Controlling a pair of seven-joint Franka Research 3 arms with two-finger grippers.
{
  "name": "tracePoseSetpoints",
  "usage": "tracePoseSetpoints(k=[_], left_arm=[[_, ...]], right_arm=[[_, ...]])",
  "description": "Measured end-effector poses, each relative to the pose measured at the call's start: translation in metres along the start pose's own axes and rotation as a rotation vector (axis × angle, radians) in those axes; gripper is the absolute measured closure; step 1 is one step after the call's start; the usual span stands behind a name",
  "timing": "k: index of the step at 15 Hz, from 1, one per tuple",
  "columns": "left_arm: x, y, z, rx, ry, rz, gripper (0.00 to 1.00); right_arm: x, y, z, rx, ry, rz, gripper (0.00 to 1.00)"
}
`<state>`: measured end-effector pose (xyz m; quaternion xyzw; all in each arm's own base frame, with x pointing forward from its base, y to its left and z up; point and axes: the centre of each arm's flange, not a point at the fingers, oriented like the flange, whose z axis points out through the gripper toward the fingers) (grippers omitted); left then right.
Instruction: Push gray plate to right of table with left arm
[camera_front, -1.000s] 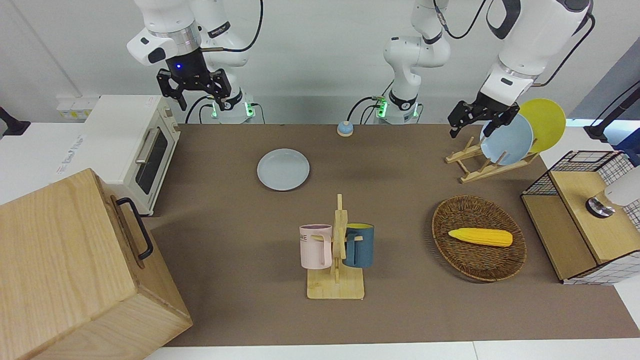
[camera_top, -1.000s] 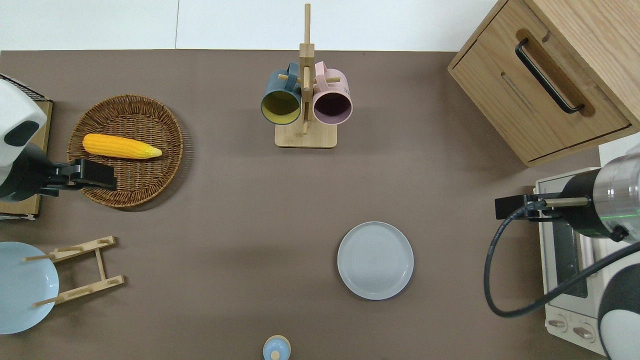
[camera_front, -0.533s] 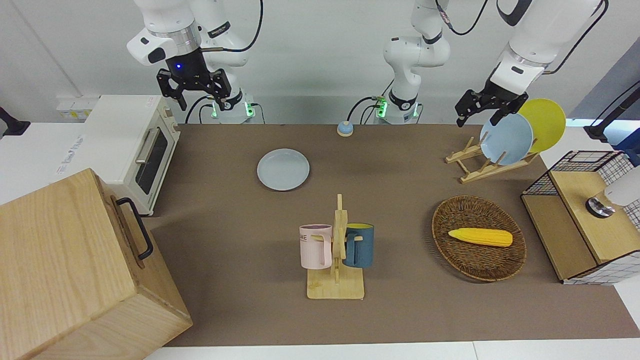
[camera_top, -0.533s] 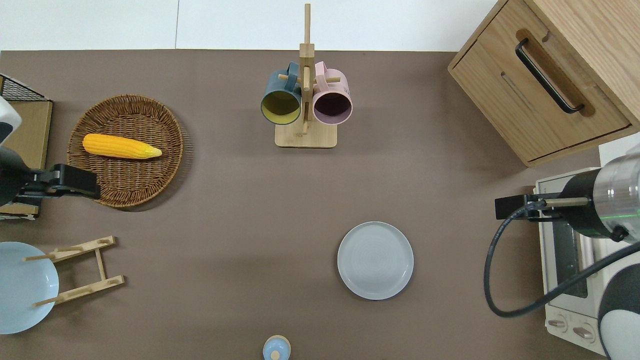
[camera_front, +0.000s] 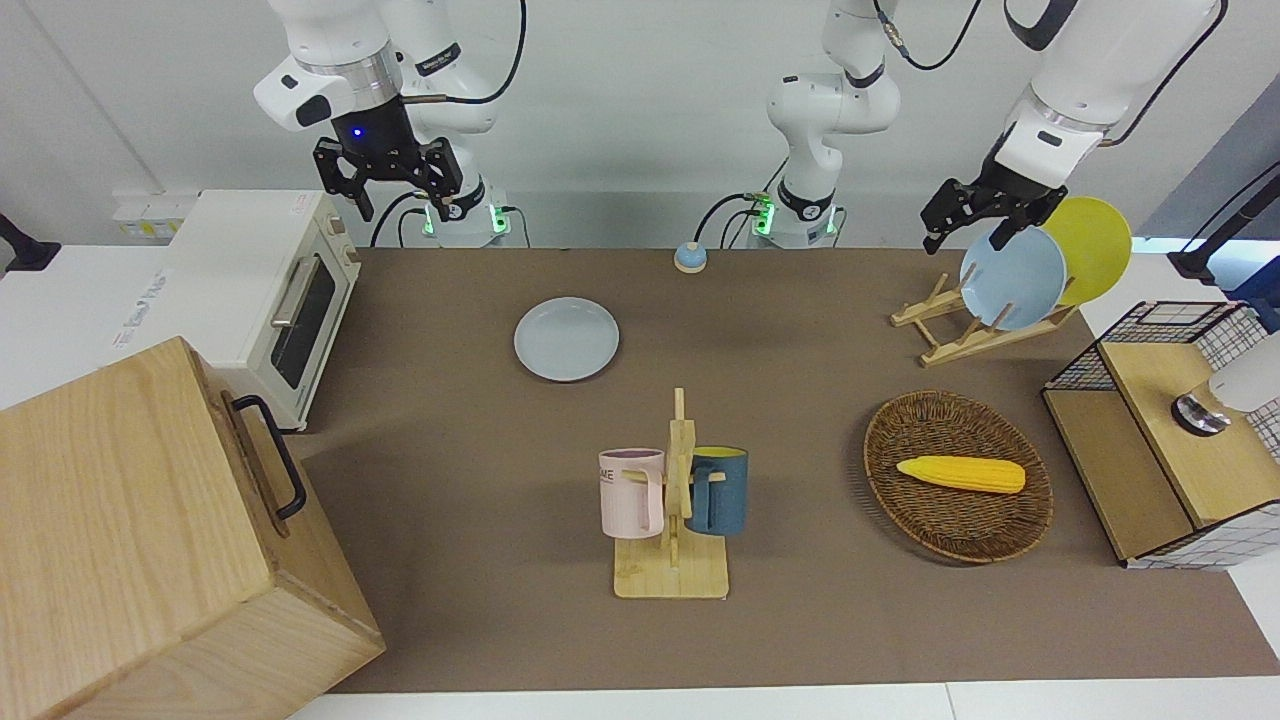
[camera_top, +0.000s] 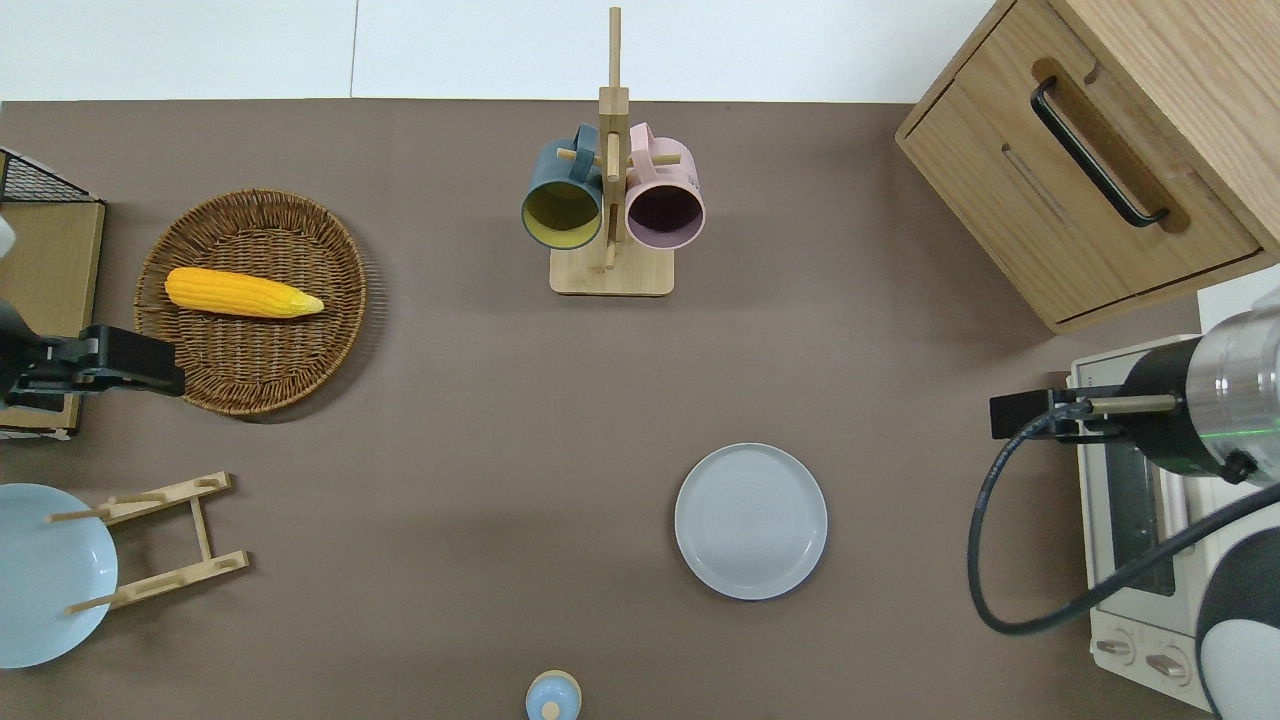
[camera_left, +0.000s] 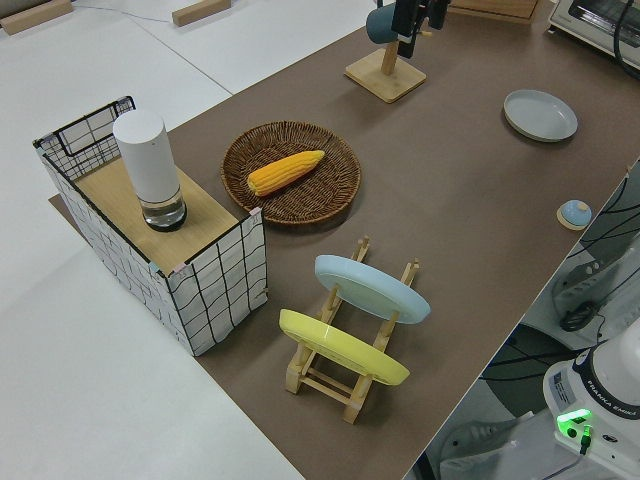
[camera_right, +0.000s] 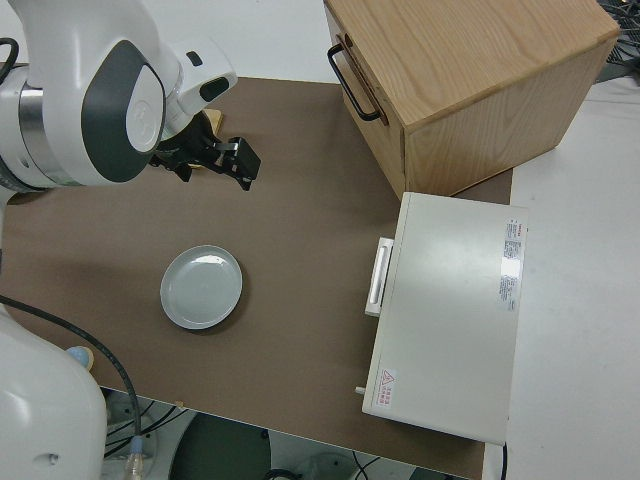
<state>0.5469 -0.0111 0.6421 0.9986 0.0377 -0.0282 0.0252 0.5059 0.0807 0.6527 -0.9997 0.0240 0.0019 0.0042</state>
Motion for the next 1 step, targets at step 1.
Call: tracePoseSetpoints(k=[1], left_arm=[[0.0, 0.0001, -0.0001, 0.0, 0.0, 0.0, 0.0]], right_arm=[[0.0, 0.0, 0.0, 0.0, 0.0, 0.0, 0.0]])
